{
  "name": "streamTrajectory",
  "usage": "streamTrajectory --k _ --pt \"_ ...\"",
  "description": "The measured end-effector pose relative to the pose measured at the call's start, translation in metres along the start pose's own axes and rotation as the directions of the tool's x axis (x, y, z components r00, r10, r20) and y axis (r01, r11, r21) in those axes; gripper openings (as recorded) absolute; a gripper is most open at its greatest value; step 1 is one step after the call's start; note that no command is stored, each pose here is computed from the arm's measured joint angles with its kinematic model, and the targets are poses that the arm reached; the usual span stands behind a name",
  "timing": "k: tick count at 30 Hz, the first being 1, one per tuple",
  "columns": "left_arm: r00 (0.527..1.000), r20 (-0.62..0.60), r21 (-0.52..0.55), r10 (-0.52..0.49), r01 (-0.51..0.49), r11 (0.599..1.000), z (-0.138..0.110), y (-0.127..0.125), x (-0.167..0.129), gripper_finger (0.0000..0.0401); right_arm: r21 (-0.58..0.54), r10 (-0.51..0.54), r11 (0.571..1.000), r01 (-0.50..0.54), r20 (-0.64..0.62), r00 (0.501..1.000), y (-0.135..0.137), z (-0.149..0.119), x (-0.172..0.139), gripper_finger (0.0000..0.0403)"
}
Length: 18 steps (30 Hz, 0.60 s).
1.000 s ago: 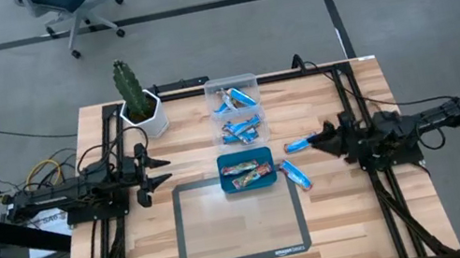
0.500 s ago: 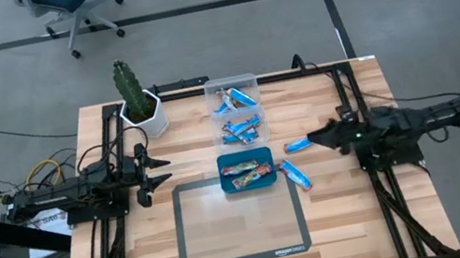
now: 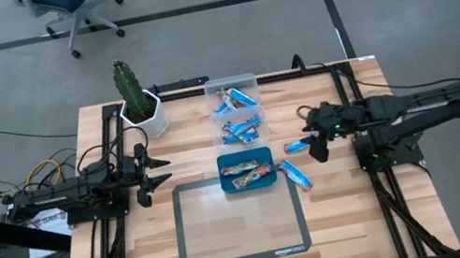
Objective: Pick and place Granola Bars by type
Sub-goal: Put the red granola bar into the blue bin
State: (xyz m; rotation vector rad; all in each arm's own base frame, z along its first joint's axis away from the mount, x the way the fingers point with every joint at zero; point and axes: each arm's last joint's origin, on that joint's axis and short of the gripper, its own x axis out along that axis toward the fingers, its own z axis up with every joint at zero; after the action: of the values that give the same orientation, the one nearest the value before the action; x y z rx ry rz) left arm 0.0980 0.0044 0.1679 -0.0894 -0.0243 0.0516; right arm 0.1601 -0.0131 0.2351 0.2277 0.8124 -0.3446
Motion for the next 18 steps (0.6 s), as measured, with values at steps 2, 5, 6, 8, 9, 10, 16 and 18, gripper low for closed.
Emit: streamTrajectory --k 2,5,6,8,9,10,16,18 --pt "1.000 0.000 0.000 0.000 0.000 1.000 0.000 0.000 0.000 0.0180 -0.085 -0.016 0.996 0.012 -0.054 0.998 0.003 0.003 0.008 0.0185" --pt "1.000 0.000 0.000 0.000 0.000 1.000 0.000 0.000 0.000 0.0180 -0.207 -0.051 0.978 0.018 -0.153 0.987 0.006 0.004 0.024 0.0193" --pt "1.000 0.000 0.000 0.000 0.000 1.000 0.000 0.000 0.000 0.0180 -0.240 -0.063 0.971 0.017 -0.187 0.980 0.007 0.003 0.029 0.0195" --pt "1.000 0.000 0.000 0.000 0.000 1.000 0.000 0.000 0.000 0.0180 -0.289 -0.093 0.957 0.013 -0.264 0.960 0.007 -0.001 0.040 0.0199" --pt "1.000 0.000 0.000 0.000 0.000 1.000 0.000 0.000 0.000 0.0180 -0.305 -0.106 0.952 0.011 -0.297 0.949 0.007 -0.003 0.046 0.0201" --pt "1.000 0.000 0.000 0.000 0.000 1.000 0.000 0.000 0.000 0.0180 -0.316 -0.119 0.949 0.010 -0.326 0.938 0.007 -0.004 0.052 0.0202" --pt "1.000 0.000 0.000 0.000 0.000 1.000 0.000 0.000 0.000 0.0180 -0.398 -0.187 0.917 -0.009 -0.452 0.872 0.003 -0.013 0.082 0.0205" --pt "1.000 0.000 0.000 0.000 0.000 1.000 0.000 0.000 0.000 0.0180 -0.431 -0.232 0.902 0.009 -0.470 0.851 0.000 -0.015 0.089 0.0204"
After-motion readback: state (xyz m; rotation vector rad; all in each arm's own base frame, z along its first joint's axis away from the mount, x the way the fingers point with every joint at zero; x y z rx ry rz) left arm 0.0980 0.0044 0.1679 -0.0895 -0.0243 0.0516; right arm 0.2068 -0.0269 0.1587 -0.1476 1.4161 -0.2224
